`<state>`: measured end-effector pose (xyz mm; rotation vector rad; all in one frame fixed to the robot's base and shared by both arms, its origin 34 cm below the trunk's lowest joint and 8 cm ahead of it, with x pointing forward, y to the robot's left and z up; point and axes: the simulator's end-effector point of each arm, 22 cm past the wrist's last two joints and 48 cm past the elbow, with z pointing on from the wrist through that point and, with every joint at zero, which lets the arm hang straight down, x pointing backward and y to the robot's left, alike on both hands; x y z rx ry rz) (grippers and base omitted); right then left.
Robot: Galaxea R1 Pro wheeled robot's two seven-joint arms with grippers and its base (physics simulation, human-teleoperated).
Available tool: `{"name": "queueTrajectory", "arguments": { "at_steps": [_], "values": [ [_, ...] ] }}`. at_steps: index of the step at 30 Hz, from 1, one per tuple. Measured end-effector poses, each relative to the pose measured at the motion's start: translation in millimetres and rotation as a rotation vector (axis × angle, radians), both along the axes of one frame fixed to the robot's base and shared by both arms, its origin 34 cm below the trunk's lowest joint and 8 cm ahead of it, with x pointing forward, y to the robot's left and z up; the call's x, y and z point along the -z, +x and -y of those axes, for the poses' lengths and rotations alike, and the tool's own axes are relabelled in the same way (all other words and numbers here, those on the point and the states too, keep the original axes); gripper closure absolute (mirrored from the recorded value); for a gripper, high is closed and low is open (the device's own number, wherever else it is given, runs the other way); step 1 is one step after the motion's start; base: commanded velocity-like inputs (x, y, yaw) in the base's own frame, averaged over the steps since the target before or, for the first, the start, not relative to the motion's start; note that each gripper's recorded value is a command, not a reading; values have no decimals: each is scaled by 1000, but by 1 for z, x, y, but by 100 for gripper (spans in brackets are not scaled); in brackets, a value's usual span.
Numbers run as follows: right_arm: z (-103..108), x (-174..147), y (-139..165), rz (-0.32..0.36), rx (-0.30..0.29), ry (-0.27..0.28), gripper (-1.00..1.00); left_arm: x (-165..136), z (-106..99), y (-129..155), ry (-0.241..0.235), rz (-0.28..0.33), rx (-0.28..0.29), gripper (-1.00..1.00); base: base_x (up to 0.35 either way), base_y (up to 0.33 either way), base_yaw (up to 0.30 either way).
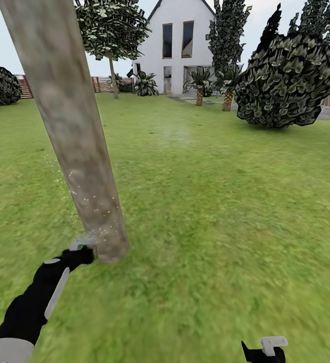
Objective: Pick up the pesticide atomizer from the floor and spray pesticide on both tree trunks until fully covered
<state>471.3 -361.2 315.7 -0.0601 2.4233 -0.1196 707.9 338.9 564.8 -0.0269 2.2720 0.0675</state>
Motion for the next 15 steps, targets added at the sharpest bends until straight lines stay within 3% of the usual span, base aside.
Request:
{"name": "queueTrajectory", "arguments": {
  "at_steps": [4,9,10,15],
  "values": [
    [0,0,0,0,1,0,-100,23,-5,-11,-30,-59,39,100,0,0,0],
    [0,0,0,0,0,0,-100,12,-12,-4,-50,-40,22,100,0,0,0],
    [0,0,0,0,0,0,-100,13,-15,-6,-53,-61,14,100,0,0,0],
    [0,0,0,0,0,1,-100,-16,-58,8,-31,-48,-49,100,0,0,0]
  ]
}}
